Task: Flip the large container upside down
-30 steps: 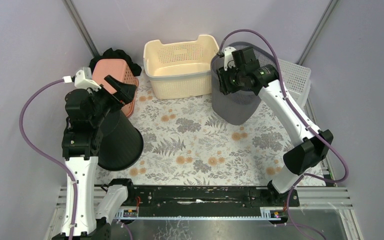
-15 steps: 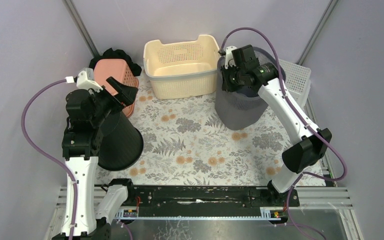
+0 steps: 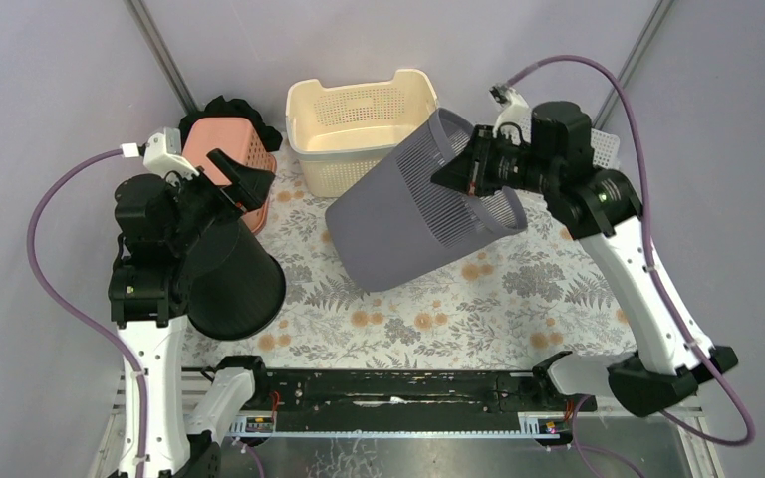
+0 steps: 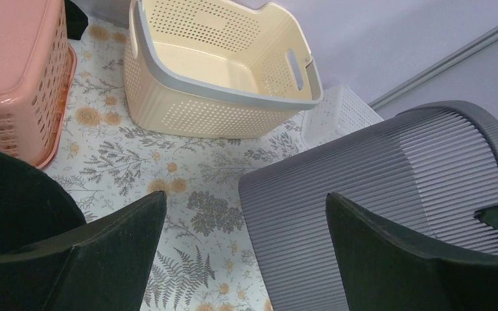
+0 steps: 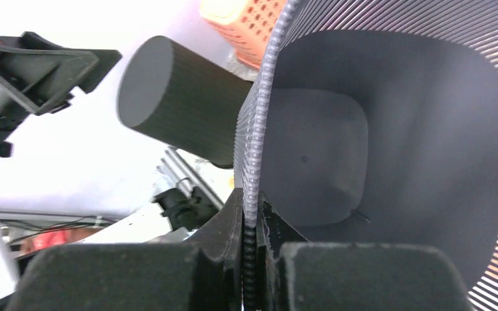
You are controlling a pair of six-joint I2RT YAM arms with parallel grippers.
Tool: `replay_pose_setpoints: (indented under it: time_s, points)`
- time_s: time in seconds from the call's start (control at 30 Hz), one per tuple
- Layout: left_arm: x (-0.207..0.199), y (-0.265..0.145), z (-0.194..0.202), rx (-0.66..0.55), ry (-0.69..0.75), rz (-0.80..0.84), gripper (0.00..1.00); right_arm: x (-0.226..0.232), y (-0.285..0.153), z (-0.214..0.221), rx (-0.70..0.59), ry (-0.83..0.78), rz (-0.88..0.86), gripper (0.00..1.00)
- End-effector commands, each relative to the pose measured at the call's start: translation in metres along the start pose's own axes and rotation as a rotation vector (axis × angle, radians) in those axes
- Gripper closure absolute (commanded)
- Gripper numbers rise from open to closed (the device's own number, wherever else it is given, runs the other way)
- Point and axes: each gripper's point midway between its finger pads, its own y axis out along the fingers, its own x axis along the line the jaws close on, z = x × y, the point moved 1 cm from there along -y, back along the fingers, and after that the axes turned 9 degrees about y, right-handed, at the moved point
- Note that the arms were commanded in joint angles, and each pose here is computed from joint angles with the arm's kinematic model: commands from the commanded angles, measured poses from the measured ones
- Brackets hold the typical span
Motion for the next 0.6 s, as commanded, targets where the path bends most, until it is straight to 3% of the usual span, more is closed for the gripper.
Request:
replay_pose_setpoints:
  time_s: [0.0,0.23,0.57]
  points:
    - [-0.015,-0.023,-0.006,0.005,0.045,0.036,0.00,0.042,-0.010,-0.010,-0.087,0.074,-0.252,1.00]
    - [-0.010,-0.063,-0.011,-0.011,0.087,-0.065,0.00,0.034,-0.011,0.000,-0.093,0.163,-0.369,1.00]
    - [0.006,-0.060,-0.001,0.003,0.077,-0.141,0.00,-0.003,-0.025,-0.018,-0.122,0.363,-0.577,1.00]
